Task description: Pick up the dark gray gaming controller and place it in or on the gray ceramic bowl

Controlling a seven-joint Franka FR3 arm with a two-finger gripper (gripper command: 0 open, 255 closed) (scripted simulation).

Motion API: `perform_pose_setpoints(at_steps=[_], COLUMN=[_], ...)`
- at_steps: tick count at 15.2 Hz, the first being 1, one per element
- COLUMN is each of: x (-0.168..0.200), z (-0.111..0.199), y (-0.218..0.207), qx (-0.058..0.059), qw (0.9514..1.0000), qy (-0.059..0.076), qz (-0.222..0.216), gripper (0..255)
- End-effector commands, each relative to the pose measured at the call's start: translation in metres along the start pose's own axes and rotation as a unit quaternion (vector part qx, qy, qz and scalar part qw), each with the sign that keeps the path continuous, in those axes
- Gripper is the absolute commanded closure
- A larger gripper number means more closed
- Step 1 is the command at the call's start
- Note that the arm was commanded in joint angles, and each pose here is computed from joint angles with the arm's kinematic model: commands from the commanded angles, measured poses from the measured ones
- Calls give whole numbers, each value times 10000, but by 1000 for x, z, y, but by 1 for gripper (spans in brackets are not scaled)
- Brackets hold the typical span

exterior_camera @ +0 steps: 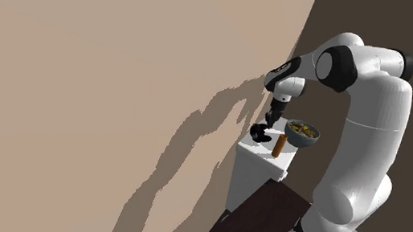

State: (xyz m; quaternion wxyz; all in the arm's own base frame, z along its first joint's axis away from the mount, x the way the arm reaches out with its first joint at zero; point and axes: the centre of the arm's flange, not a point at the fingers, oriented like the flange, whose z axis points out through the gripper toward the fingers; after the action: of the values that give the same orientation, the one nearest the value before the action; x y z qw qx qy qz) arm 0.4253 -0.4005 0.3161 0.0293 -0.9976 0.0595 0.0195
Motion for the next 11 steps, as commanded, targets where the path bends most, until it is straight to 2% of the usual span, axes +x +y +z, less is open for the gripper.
perform_pose_setpoints(at_steps=[1, 7, 8, 11], x=[0, 0, 0, -16], z=[0, 0, 0, -2], y=[0, 0, 0, -44], qx=[0, 0, 0, -272], qw=[10000, 10000, 10000, 9980], qy=[0, 0, 0, -25], qz=[0, 0, 0, -575], gripper=[255, 255, 0, 0])
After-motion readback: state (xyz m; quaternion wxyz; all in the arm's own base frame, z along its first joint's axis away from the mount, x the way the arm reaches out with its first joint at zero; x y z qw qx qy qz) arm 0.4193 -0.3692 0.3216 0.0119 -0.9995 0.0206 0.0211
